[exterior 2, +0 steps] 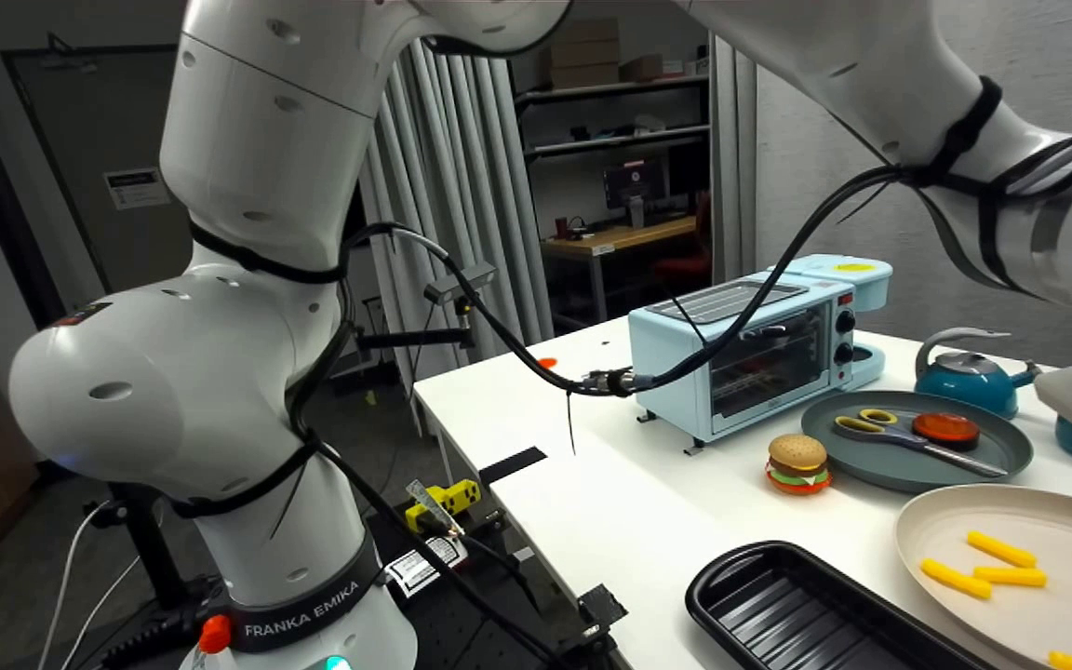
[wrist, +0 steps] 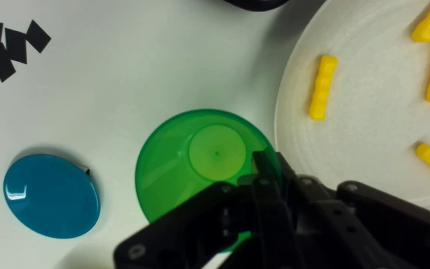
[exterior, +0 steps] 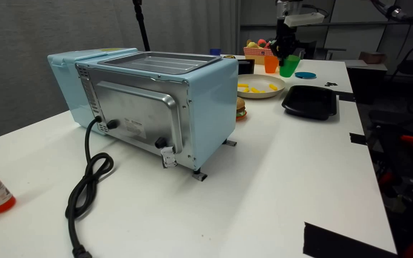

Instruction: Pick the green cup and pour the potato fries on the plate

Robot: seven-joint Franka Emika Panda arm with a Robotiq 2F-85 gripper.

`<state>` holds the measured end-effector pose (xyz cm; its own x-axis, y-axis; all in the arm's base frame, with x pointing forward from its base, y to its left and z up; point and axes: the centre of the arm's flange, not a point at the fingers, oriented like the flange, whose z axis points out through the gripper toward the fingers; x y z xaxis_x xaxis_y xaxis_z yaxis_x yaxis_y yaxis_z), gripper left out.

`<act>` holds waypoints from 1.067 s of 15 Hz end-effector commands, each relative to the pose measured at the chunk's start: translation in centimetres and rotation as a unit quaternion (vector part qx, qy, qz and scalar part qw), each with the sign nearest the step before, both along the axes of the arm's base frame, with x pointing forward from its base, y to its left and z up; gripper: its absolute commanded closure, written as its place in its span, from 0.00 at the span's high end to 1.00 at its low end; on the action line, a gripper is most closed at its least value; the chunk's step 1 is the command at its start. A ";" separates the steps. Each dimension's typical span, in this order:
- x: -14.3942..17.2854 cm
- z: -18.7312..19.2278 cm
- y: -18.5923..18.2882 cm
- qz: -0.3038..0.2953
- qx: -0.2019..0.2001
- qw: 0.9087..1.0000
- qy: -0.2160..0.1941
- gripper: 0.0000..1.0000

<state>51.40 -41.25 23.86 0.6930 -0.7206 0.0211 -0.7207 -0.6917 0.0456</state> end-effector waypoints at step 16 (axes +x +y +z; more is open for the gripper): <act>1.2 -2.4 -0.9 0.014 0.048 0.997 0.064 0.55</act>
